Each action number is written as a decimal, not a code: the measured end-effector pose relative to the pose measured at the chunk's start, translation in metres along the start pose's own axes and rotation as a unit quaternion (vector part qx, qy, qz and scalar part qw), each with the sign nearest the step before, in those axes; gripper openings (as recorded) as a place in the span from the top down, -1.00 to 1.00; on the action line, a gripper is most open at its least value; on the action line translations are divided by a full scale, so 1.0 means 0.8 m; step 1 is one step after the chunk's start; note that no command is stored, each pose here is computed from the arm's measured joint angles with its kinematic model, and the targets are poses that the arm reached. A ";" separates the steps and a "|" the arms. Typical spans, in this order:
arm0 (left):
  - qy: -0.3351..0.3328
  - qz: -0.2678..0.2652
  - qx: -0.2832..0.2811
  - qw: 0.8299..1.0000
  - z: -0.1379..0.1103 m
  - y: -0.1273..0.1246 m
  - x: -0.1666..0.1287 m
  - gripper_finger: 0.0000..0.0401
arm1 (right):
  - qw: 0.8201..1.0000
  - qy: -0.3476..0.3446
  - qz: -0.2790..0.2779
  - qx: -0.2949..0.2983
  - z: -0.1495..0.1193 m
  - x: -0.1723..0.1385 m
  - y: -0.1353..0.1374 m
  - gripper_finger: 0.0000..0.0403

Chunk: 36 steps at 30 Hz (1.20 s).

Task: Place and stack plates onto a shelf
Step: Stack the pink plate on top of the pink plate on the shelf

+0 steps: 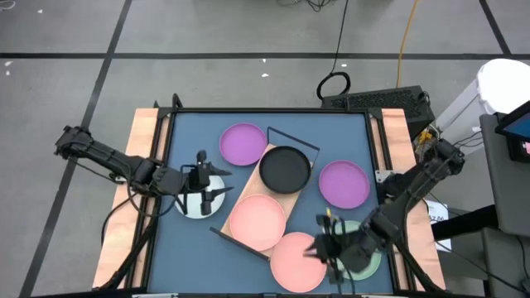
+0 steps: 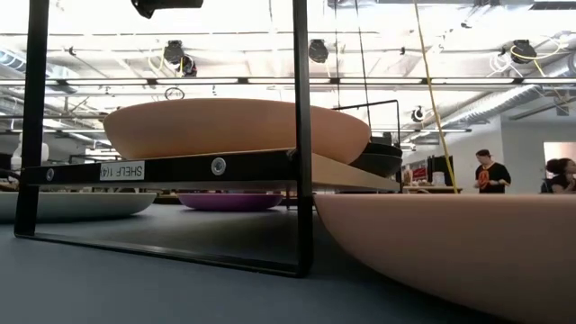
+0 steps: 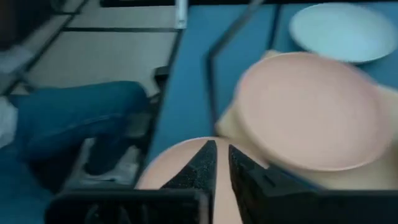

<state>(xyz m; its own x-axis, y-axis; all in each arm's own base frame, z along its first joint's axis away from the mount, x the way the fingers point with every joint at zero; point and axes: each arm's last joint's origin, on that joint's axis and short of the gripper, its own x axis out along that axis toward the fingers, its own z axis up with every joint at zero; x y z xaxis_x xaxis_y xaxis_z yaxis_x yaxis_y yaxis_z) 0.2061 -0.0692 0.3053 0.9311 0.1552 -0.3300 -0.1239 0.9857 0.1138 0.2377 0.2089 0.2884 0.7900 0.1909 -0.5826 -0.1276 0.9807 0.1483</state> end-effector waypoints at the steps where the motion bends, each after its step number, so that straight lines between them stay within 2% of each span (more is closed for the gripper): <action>1: 0.000 -0.002 0.001 1.000 0.000 -0.001 0.000 -0.04 | 1.000 0.003 0.009 0.003 -0.005 0.001 0.009 0.80; 5: -0.001 -0.008 -0.001 1.000 0.000 -0.004 -0.002 -0.04 | 0.999 0.007 0.035 0.019 -0.022 0.008 0.036 0.63; 11: -0.006 -0.015 -0.013 1.000 0.001 -0.008 -0.004 -0.04 | 0.998 0.038 0.037 0.042 -0.049 0.024 0.057 0.47; 17: -0.017 -0.019 -0.010 1.000 0.003 -0.010 -0.005 -0.04 | 0.991 0.108 0.073 0.028 -0.079 0.057 0.071 0.46; 22: -0.017 -0.019 -0.004 1.000 0.003 -0.009 -0.005 -0.04 | 0.984 0.163 0.076 0.013 -0.105 0.083 0.075 0.46; 29: -0.017 -0.019 -0.004 1.000 0.003 -0.009 -0.005 -0.04 | 0.981 0.181 0.064 -0.004 -0.122 0.099 0.076 0.46; 36: -0.017 -0.019 -0.004 1.000 0.004 -0.009 -0.005 -0.04 | 0.973 0.212 0.087 -0.016 -0.133 0.107 0.078 0.46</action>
<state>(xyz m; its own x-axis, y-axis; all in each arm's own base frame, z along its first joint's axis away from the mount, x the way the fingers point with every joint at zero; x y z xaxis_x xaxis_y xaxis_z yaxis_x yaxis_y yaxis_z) 0.2044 -0.0774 0.3084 0.9463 0.1163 -0.3016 -0.0920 0.9913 0.0936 0.2334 0.2914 0.1626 0.4365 0.3477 -0.8298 -0.2604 0.9317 0.2534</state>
